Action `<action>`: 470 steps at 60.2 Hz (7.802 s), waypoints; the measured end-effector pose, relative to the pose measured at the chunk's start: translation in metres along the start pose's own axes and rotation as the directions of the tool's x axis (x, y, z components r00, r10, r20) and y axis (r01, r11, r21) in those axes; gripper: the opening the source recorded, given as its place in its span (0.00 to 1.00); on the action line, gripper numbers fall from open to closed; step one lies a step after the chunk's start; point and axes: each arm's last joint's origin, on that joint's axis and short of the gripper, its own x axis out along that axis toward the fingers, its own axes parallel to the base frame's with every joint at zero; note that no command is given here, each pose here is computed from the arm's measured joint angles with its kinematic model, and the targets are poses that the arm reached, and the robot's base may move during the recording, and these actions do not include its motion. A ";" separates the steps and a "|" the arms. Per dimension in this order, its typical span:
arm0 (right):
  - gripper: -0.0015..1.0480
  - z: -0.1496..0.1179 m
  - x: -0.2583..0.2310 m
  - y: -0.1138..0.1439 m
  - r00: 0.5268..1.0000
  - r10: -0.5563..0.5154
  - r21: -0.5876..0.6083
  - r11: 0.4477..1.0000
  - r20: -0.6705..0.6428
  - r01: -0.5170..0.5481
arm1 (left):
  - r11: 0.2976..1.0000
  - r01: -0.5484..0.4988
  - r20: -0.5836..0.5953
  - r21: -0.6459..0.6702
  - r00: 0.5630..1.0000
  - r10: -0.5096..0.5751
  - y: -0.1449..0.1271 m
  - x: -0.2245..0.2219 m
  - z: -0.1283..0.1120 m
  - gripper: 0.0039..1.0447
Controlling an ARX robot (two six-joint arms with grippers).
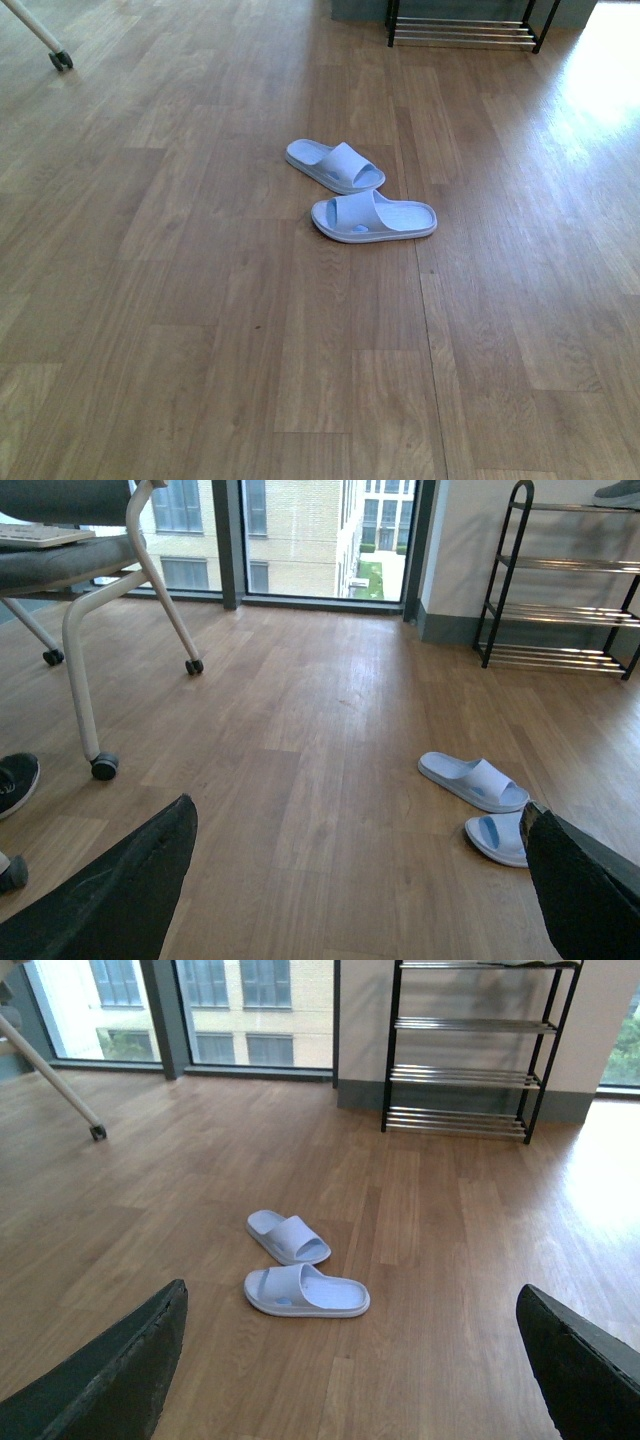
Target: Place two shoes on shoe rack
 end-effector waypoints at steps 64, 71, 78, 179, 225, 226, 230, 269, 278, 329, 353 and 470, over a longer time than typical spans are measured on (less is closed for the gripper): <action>0.91 0.000 0.000 0.000 1.000 -0.004 0.000 1.000 0.000 0.004 | 1.000 0.004 0.000 0.000 1.000 -0.004 0.000 0.000 0.000 0.91; 0.91 0.000 0.000 0.000 1.000 -0.004 0.000 1.000 0.000 0.004 | 1.000 0.003 0.000 0.000 1.000 -0.003 0.000 0.000 0.000 0.91; 0.91 0.000 0.000 0.000 1.000 -0.003 0.000 1.000 0.000 0.003 | 1.000 0.003 0.000 0.000 1.000 -0.003 0.000 0.000 0.000 0.91; 0.91 0.000 0.000 0.000 1.000 -0.003 0.000 1.000 0.000 0.003 | 1.000 0.003 0.000 0.000 1.000 -0.003 0.000 0.000 0.000 0.91; 0.91 0.000 0.000 0.000 1.000 -0.005 0.001 1.000 0.000 0.005 | 0.646 -0.566 -0.752 -0.512 0.659 -0.019 -0.048 0.138 -0.076 0.91; 0.91 0.000 0.000 0.000 1.000 -0.005 0.000 1.000 0.000 0.005 | 0.648 -0.569 -0.760 -0.507 0.649 -0.024 -0.049 0.140 -0.079 0.91; 0.91 0.000 0.000 0.000 1.000 -0.005 0.001 1.000 0.000 0.005 | 0.665 -0.587 -0.812 -0.461 0.581 -0.051 -0.055 0.154 -0.101 0.91; 0.91 0.000 0.000 0.000 1.000 -0.005 0.001 1.000 0.000 0.005 | 0.553 -0.788 -0.953 -0.272 0.140 -0.270 -0.111 0.252 -0.270 0.91; 0.91 0.000 0.000 0.000 1.000 -0.005 0.001 1.000 0.000 0.005 | 0.608 -0.756 -0.946 -0.242 0.043 -0.323 -0.127 0.256 -0.287 0.91; 0.91 0.000 0.000 0.000 1.000 -0.003 0.000 1.000 0.000 0.003 | 0.772 -0.634 -0.969 -0.043 -0.163 -0.187 -0.140 0.250 -0.343 0.91; 0.91 0.000 0.000 0.000 1.000 -0.003 0.001 1.000 0.000 0.003 | 0.850 -0.504 -0.987 0.154 -0.118 0.109 -0.111 0.247 -0.349 0.23; 0.91 0.000 0.000 0.000 1.000 -0.006 0.001 1.000 0.000 0.006 | 0.760 -0.553 -0.091 0.341 0.785 0.612 -0.011 0.035 -0.004 0.02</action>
